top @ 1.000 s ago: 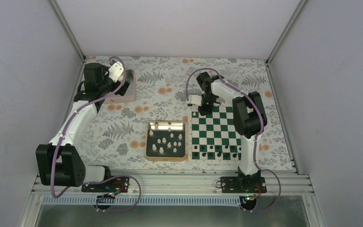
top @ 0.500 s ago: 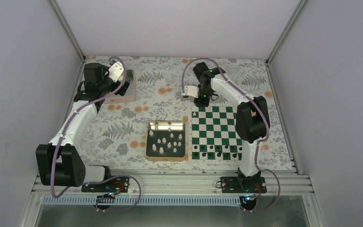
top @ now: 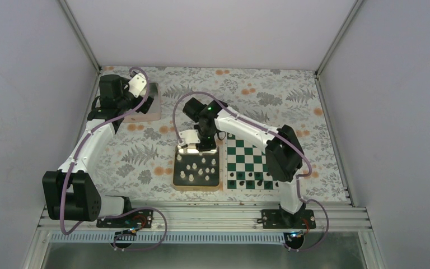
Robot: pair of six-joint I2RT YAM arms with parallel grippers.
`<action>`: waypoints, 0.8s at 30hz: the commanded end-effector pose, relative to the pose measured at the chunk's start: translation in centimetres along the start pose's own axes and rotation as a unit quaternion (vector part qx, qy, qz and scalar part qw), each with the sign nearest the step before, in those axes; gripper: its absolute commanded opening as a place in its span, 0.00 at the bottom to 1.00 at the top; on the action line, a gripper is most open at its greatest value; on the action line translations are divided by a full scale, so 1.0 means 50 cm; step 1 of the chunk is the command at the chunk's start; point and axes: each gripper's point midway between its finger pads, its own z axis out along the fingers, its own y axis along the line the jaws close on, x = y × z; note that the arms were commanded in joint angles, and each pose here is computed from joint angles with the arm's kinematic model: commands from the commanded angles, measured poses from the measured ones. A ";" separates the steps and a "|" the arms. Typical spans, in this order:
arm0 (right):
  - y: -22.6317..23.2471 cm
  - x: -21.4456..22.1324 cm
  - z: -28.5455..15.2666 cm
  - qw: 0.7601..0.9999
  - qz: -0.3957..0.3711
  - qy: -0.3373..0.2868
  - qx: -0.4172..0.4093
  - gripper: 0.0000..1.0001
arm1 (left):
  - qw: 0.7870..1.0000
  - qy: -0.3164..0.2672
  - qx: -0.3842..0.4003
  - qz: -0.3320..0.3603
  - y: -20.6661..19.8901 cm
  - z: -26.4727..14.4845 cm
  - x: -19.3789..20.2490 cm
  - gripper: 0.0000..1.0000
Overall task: Set up the chess pieces on the board
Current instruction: Pick up the chess piece from the storage box.
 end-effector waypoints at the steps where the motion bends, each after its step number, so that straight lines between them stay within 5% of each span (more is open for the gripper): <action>1: 0.034 0.010 0.056 0.999 0.012 0.020 -0.039 0.23 | 1.000 -0.015 0.006 0.008 -0.001 -0.015 -0.017 1.00; 24: 0.066 0.026 0.133 0.997 0.020 0.026 -0.066 0.24 | 1.000 -0.017 0.012 0.008 -0.005 -0.012 -0.018 1.00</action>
